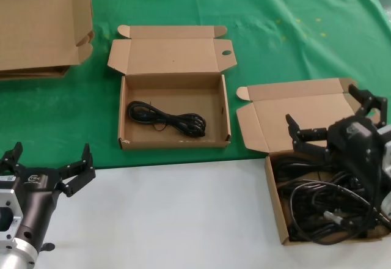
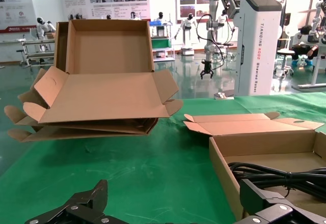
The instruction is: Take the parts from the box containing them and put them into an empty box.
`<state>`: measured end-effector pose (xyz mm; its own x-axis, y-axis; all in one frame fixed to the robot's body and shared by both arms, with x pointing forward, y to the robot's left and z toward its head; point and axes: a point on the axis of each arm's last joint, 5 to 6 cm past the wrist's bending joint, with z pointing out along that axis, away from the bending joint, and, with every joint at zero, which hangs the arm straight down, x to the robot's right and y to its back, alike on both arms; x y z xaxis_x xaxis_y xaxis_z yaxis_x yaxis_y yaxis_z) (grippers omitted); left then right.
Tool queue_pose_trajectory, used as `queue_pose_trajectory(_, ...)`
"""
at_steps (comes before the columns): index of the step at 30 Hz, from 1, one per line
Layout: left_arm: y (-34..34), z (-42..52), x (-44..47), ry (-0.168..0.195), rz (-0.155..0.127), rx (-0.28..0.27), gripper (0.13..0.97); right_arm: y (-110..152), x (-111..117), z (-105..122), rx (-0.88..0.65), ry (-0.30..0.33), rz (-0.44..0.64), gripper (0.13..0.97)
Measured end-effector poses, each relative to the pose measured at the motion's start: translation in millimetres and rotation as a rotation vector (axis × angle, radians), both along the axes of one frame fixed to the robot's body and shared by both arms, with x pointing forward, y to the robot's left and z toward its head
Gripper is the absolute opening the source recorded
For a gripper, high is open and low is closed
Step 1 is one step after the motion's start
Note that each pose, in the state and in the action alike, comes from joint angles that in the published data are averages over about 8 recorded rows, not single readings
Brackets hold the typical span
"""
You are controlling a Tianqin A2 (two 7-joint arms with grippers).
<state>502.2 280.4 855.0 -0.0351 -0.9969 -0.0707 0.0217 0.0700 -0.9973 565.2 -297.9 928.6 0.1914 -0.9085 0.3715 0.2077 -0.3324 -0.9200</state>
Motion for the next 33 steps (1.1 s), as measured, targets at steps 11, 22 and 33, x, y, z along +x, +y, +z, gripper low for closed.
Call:
queue_pose_trajectory(11, 0.0, 0.0, 0.0, 0.000, 0.000, 0.000, 0.945, 8.3, -21.1, -31.5, 0.126, 0.058, -0.071, 0.966)
queue_pose_trajectory(22, 0.0, 0.0, 0.0, 0.000, 0.000, 0.000, 0.966, 15.0, -45.1, -60.5, 0.243, 0.120, -0.154, 0.966)
queue_pose_trajectory(33, 0.0, 0.0, 0.0, 0.000, 0.000, 0.000, 0.966, 16.4, -51.1, -66.9, 0.268, 0.135, -0.174, 0.966)
